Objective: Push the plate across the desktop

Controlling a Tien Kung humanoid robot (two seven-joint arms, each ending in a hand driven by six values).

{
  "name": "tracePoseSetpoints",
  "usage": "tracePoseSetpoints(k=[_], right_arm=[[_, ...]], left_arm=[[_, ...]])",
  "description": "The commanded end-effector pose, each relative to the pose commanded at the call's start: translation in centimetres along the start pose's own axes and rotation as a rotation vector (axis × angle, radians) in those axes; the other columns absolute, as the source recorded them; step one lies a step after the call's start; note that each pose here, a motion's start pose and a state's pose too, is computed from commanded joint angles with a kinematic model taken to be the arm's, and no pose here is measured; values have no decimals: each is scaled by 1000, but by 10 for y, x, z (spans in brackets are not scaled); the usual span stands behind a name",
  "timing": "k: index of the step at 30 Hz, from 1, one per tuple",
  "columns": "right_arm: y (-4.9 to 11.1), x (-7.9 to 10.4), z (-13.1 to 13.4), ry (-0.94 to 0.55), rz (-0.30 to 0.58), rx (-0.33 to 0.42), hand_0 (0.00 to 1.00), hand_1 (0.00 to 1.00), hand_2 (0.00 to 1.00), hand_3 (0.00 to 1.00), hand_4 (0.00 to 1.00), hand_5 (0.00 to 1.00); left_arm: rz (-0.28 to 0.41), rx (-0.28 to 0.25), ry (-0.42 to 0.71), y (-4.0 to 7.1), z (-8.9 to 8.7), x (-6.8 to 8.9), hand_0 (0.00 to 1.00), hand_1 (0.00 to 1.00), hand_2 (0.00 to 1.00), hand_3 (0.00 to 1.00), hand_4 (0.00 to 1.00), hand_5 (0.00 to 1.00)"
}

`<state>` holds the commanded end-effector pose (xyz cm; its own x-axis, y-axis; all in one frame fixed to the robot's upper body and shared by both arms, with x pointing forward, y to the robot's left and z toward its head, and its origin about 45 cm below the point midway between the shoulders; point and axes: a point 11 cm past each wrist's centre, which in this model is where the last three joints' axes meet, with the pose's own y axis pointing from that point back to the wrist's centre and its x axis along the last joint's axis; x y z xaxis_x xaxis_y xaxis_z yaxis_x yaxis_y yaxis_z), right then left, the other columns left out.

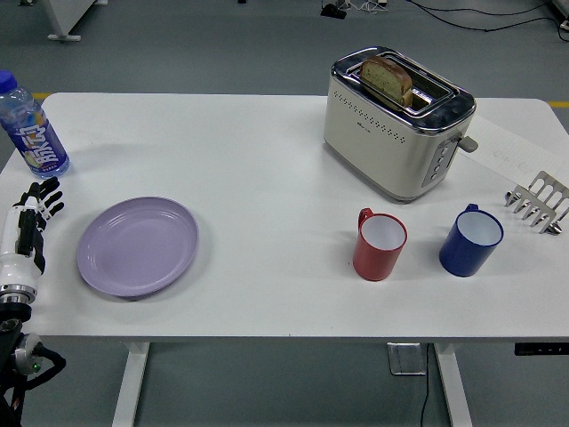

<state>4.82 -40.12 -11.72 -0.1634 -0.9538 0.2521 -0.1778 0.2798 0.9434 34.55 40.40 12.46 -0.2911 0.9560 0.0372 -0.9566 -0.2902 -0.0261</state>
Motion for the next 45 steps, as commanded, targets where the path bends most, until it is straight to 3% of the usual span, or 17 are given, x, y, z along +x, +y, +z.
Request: tracePoseSetpoints(k=[21,33,45], right_arm=[[0,1,3,2,2,-7,685,686,772,716,343,320],[0,1,6,5,3,-13,685,686,771,714,342,321],[0,3,6,8,4,-12,684,685,771,714,341,319]], left_arm=[[16,-10,-32,18,-18,-31,817,865,901,821,516,998],[4,-27,-44,19,-16,-37,815,862,896,808,505,998],[-48,-30,-34,21,-16,-54,813,861,895,806,498,998]])
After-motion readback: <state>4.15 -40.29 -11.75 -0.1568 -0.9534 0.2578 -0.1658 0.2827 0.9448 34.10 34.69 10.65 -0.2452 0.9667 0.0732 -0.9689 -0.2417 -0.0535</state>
